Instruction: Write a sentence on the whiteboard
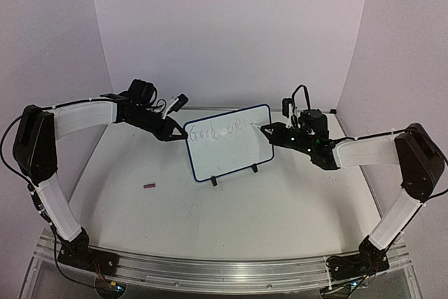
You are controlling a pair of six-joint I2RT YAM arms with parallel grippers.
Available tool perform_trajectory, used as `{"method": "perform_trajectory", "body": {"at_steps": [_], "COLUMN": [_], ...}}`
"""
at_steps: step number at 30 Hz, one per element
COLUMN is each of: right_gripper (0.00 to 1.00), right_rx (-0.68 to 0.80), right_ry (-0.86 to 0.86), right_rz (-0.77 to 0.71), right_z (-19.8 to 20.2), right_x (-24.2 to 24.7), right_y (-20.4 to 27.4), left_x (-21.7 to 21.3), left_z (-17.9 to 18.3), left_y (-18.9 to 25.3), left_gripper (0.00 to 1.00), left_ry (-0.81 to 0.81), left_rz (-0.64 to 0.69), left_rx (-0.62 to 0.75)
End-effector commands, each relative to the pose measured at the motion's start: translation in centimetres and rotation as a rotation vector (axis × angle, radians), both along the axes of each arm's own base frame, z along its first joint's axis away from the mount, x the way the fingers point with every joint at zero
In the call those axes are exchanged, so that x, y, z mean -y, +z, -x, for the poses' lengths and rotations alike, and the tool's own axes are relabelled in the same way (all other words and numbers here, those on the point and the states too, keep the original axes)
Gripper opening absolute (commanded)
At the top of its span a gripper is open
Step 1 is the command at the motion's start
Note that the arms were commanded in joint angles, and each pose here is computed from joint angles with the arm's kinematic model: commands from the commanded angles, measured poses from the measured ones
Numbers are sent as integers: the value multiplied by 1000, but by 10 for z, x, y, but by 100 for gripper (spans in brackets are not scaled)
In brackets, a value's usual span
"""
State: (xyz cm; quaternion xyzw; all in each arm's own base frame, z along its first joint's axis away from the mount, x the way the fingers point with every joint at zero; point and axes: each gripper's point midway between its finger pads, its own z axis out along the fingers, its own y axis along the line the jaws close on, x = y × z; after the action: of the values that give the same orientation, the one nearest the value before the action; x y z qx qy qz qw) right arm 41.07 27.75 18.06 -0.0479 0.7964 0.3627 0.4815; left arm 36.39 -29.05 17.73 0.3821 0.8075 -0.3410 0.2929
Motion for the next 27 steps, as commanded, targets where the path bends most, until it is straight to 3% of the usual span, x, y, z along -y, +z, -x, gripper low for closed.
{"method": "perform_trajectory", "body": {"at_steps": [1,27], "right_gripper": [0,0], "right_rx": [81,107], "right_ry": [-38,-41], "right_rz": [-25,-31], "right_z": [-7,-9], "right_x": [7,8], "right_y": [34,45], "left_x": [-8,-7], "left_z": [6,6], "left_y": [-43,-47], "left_gripper": [0,0], "left_ry": [3,3], "left_rz": [-140,-145], "left_rx": [-52,-60]}}
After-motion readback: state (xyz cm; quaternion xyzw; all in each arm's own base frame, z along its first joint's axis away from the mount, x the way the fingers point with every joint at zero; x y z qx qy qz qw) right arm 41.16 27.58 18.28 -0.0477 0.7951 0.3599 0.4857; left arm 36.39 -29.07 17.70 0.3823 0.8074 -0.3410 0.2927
